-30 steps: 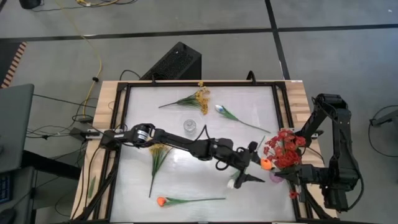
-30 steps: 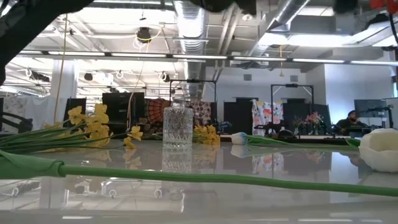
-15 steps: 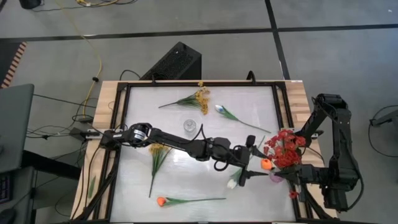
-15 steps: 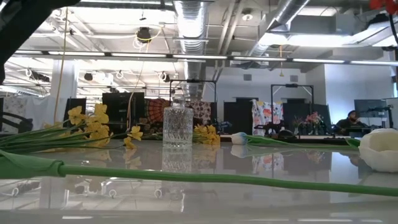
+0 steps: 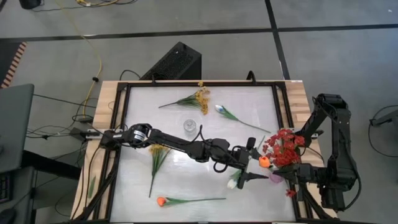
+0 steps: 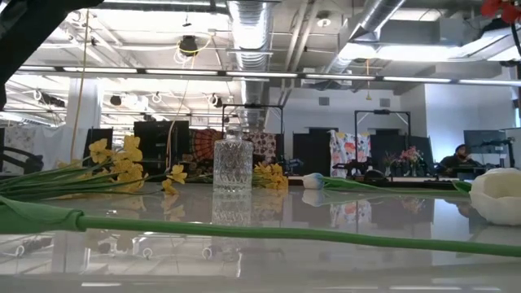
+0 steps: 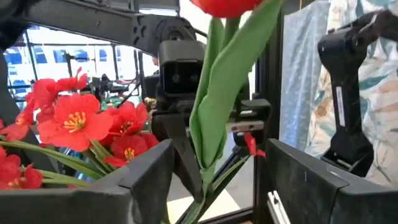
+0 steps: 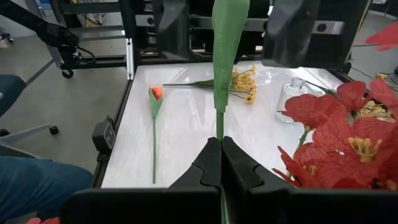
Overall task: Sort flowers into vase by color
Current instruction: Put the top orange flower into the pink vase
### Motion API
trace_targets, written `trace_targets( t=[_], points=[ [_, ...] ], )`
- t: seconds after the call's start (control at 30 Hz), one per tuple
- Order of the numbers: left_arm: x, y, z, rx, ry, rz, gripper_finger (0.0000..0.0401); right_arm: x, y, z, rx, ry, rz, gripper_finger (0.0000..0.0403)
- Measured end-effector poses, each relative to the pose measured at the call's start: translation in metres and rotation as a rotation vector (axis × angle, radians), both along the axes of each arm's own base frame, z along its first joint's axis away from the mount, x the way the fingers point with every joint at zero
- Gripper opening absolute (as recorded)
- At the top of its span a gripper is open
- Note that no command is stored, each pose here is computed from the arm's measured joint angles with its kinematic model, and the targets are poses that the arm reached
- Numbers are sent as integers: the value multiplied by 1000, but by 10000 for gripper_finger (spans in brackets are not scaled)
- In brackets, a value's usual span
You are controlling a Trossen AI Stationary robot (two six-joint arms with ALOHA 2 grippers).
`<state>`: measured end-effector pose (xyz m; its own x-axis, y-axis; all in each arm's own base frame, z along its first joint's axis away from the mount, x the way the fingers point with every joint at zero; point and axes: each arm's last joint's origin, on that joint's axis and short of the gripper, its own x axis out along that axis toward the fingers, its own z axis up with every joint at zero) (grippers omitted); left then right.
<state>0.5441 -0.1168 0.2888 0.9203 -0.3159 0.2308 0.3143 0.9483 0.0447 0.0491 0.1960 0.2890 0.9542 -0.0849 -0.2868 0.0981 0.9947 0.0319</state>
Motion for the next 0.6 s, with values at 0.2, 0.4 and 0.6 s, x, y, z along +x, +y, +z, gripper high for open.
trace_targets(
  t=[0.2,0.4,0.6],
  points=[
    [0,3,5,-47,-39,35,181,0,0,0,4,0,1,27],
    [1,3,12,-47,-22,36,87,0,2,-1,30,34,3,36],
    [0,2,12,-29,-18,-7,8,0,2,-1,35,40,4,71]
  ],
)
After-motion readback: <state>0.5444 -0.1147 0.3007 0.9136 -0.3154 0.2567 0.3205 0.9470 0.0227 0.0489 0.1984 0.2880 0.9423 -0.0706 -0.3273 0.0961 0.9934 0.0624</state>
